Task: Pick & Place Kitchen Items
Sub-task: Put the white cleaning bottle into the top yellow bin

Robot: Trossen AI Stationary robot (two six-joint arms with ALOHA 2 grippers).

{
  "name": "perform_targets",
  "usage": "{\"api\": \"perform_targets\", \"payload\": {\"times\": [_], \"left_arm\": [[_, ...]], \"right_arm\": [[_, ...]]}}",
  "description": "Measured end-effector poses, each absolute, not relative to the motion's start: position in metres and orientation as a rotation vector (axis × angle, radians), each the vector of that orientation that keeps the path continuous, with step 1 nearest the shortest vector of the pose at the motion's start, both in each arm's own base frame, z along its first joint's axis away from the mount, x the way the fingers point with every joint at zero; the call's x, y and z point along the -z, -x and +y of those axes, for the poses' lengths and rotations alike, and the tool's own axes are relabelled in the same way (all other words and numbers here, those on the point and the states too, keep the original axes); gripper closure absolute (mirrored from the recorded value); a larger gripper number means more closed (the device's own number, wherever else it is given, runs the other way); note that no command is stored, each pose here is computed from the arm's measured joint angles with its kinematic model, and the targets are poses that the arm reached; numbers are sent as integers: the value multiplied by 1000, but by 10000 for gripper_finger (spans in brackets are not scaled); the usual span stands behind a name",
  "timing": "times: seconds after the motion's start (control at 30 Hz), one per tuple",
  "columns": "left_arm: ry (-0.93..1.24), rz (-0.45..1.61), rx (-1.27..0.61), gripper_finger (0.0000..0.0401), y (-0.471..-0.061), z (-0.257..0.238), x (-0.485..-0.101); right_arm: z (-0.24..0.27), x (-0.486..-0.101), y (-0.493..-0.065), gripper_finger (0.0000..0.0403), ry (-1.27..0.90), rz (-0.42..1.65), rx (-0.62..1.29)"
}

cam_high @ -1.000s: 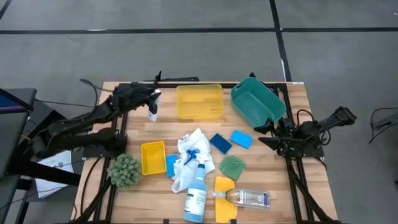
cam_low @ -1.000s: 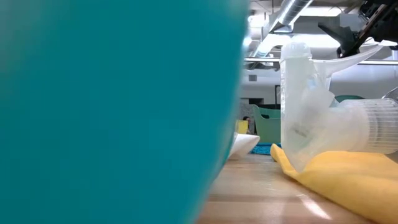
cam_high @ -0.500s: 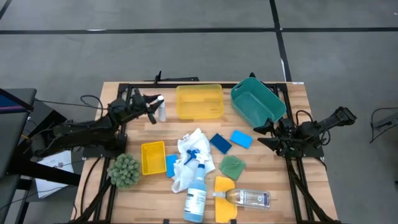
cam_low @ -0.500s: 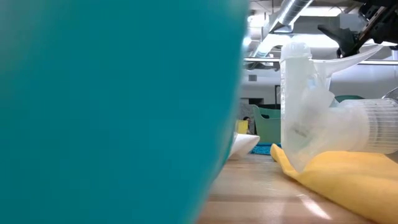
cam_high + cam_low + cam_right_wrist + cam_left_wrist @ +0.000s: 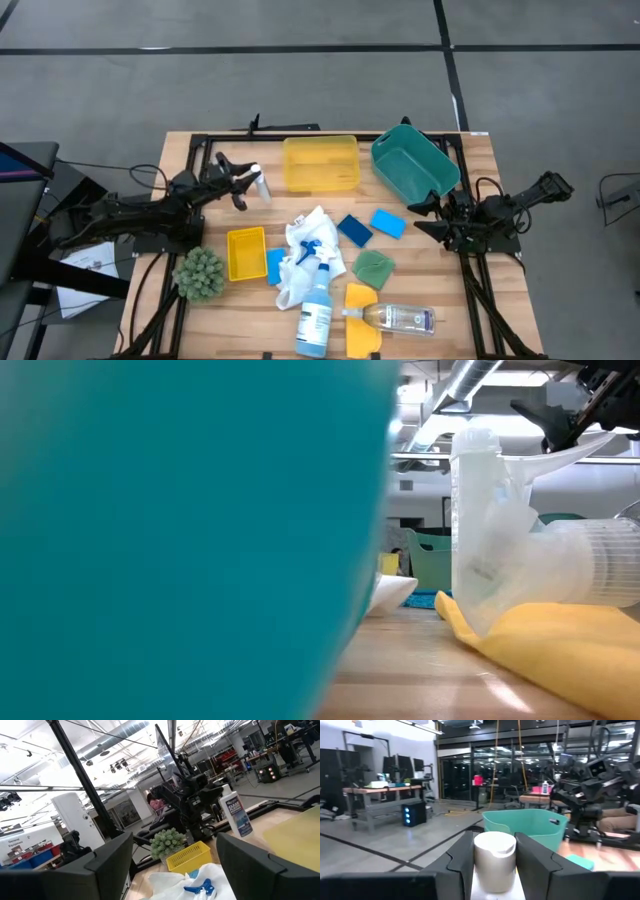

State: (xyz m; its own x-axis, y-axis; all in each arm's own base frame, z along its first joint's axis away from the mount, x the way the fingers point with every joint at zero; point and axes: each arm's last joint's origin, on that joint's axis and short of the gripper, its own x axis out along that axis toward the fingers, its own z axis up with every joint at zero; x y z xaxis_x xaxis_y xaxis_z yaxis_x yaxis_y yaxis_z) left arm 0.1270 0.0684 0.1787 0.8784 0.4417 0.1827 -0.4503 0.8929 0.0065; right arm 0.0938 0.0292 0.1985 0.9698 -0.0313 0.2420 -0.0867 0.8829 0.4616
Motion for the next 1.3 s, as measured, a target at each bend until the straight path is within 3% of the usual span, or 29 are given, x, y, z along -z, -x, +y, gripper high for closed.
{"api": "perform_targets", "payload": {"times": [0.67, 1.3], "left_arm": [[-11, -85, -320, 294, -143, 59, -163], [-3, -184, -171, 294, -160, 39, -163]], "right_arm": [[29, -198, -94, 125, -487, -248, -22], [29, -198, -94, 125, -487, -248, -22]]}}
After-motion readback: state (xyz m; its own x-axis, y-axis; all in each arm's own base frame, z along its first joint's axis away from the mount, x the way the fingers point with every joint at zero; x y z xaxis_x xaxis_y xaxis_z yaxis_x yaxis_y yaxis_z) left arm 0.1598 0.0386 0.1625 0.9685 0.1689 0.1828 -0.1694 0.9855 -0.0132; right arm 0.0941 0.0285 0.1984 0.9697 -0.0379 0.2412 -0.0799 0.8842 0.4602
